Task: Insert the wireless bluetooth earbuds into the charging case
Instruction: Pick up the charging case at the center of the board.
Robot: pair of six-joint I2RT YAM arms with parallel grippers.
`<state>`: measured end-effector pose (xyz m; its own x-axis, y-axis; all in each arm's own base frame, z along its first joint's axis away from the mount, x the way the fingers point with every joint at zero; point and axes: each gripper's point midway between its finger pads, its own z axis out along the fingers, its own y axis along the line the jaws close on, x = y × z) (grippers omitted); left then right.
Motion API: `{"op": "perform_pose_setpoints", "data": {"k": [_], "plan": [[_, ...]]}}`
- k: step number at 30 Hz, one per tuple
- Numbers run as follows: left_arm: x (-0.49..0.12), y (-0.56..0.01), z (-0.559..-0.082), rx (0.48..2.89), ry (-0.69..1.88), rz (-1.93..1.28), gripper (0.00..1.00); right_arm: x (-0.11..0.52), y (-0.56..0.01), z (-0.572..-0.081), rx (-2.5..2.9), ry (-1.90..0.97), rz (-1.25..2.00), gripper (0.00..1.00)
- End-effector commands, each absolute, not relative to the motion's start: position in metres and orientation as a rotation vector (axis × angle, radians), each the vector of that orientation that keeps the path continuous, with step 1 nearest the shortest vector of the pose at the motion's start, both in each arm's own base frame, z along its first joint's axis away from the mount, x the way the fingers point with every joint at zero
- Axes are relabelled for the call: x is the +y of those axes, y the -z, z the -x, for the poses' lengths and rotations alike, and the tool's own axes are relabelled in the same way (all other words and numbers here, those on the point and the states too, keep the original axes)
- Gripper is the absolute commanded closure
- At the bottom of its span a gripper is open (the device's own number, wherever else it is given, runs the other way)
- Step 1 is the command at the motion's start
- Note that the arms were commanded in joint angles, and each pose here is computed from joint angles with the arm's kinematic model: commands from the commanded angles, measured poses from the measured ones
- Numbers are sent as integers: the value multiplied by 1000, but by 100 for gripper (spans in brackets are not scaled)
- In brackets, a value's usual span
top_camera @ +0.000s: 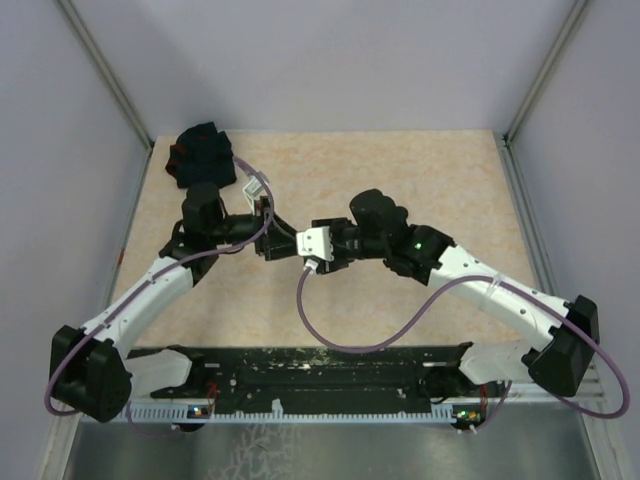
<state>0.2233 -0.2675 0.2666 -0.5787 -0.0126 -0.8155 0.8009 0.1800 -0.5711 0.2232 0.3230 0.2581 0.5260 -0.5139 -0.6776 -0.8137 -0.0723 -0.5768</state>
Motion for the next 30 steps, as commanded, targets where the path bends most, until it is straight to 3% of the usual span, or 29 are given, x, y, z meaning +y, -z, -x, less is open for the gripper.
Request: {"op": "perform_pose_setpoints", "data": {"k": [1, 7, 14, 16, 22, 27, 30], "plan": [[-274, -269, -221, 1726, 1494, -788, 34, 336, -293, -225, 1031, -348, 1690, 53], [-278, -267, -217, 1730, 1527, -820, 52, 340, -290, -225, 1029, -332, 1705, 53], [-280, -263, -217, 1755, 1560, -819, 94, 341, -286, -228, 1024, -301, 1701, 50], [-281, -262, -217, 1765, 1562, -818, 100, 340, -287, -232, 1015, -271, 1682, 48], [-278, -263, -221, 1761, 1501, -836, 100, 331, -291, -238, 1024, -213, 1636, 31], [-272, -261, -230, 1778, 1401, -797, 100, 320, -300, -237, 1088, -221, 1568, 22], [-269, -259, -236, 1785, 1348, -760, 100, 317, -302, -232, 1147, -289, 1483, 6]]}}
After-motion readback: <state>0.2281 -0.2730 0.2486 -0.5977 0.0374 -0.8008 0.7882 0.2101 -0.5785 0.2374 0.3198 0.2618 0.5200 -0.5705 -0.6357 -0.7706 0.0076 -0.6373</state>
